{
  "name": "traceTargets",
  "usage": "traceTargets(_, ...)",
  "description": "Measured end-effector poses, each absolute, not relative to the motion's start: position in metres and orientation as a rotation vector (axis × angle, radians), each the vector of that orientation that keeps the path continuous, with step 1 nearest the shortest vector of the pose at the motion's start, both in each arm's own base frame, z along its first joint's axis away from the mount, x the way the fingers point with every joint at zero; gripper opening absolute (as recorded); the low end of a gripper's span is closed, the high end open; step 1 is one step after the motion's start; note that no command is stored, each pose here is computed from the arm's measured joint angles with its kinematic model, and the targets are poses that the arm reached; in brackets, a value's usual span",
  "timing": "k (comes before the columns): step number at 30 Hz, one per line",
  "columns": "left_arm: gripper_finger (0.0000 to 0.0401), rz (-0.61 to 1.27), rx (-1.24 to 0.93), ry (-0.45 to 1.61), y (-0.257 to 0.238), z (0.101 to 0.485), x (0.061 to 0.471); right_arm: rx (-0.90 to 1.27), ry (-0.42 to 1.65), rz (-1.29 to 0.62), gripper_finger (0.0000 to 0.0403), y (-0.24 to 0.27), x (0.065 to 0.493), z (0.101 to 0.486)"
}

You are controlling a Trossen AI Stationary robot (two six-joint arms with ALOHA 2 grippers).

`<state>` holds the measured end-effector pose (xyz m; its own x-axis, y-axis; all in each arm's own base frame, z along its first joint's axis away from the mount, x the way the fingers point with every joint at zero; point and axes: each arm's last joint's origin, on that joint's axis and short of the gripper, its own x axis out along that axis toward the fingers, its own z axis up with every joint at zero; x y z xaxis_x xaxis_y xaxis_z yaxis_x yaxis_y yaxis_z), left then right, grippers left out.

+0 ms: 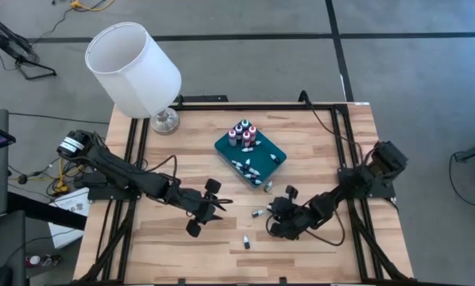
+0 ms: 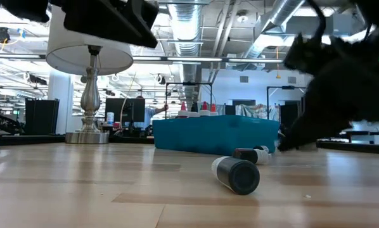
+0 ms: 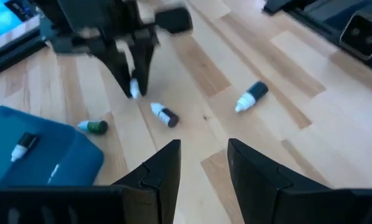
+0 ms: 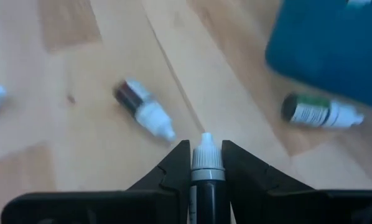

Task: Pick & Place food coloring
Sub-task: Put the small white food coloring bottle into the blue bin

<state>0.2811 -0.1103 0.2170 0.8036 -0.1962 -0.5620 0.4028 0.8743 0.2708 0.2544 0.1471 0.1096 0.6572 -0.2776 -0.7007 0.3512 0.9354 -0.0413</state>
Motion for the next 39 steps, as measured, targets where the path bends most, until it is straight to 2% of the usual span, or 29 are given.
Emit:
traceTargets(11, 0.0128, -0.218, 0.382, 0.569, -0.107, 0.213, 0.280, -0.058, 0.651, -0.299, 0.0076, 0.138, 0.253, 0.157)
traceTargets(22, 0.0128, -0.166, 0.301, 0.541, -0.107, 0.215, 0.283, -0.149, 0.568, -0.439, 0.0076, 0.075, 0.265, 0.202)
traceTargets(28, 0.0128, -0.147, 0.241, 0.543, -0.107, 0.216, 0.283, -0.101, 0.607, -0.536, 0.0076, 0.026, 0.274, 0.202)
traceTargets(39, 0.0128, -0.075, 0.176, 0.571, -0.108, 0.205, 0.288, -0.163, 0.726, -0.469, 0.0076, -0.030, 0.290, 0.175)
